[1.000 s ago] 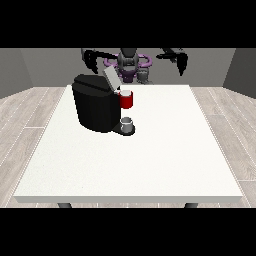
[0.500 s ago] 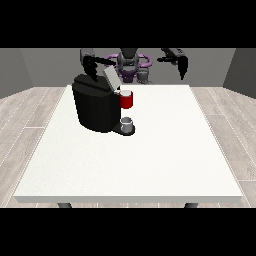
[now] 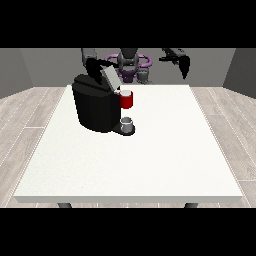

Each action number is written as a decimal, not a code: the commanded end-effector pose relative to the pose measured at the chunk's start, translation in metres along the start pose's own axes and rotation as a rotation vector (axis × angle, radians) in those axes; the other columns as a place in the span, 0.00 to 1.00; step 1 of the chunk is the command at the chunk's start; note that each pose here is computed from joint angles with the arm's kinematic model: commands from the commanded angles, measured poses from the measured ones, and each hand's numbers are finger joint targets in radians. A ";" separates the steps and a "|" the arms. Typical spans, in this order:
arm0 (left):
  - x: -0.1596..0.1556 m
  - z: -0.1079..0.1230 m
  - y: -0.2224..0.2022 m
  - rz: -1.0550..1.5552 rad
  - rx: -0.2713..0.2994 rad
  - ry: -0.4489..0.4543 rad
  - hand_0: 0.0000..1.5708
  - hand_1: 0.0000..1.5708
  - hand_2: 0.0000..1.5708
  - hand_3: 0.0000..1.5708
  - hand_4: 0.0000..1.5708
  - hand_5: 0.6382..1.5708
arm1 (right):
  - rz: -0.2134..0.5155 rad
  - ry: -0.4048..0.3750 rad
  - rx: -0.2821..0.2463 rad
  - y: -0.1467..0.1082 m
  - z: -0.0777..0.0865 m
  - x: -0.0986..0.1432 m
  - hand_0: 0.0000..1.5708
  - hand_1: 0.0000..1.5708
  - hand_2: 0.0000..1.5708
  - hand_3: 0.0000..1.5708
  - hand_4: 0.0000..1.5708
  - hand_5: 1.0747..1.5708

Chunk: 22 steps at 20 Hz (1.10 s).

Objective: Insert the coffee pod into the coffee machine and close the lid

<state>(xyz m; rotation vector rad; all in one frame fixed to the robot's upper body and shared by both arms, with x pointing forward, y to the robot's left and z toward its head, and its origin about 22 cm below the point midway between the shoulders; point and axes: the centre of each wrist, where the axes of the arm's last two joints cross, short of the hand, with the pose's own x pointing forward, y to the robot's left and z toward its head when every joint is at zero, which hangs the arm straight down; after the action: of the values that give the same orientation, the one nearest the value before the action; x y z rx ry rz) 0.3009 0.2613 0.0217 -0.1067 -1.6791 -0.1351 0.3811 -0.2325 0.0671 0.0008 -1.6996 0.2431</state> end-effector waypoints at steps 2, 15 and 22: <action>-0.002 -0.001 -0.003 -0.019 0.038 0.021 0.00 0.00 0.00 0.00 0.00 1.00 | -0.004 0.030 0.035 0.019 -0.016 0.017 0.00 0.00 0.00 0.00 0.00 1.00; 0.006 -0.010 0.004 -0.027 0.049 0.009 0.00 0.00 0.00 0.00 0.00 1.00 | 0.058 -0.050 0.099 0.043 -0.030 0.024 0.00 0.00 0.00 0.00 0.10 1.00; -0.022 0.013 0.010 -0.041 0.062 0.025 0.00 0.00 0.00 0.00 0.11 1.00 | 0.139 -0.085 0.126 0.067 -0.038 0.044 0.00 0.00 0.00 0.00 0.08 1.00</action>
<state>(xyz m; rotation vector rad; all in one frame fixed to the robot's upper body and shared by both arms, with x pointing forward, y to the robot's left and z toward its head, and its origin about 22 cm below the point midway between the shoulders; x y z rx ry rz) 0.3034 0.2702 0.0195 -0.0397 -1.6748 -0.1230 0.4038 -0.1757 0.0994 0.0073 -1.7520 0.4115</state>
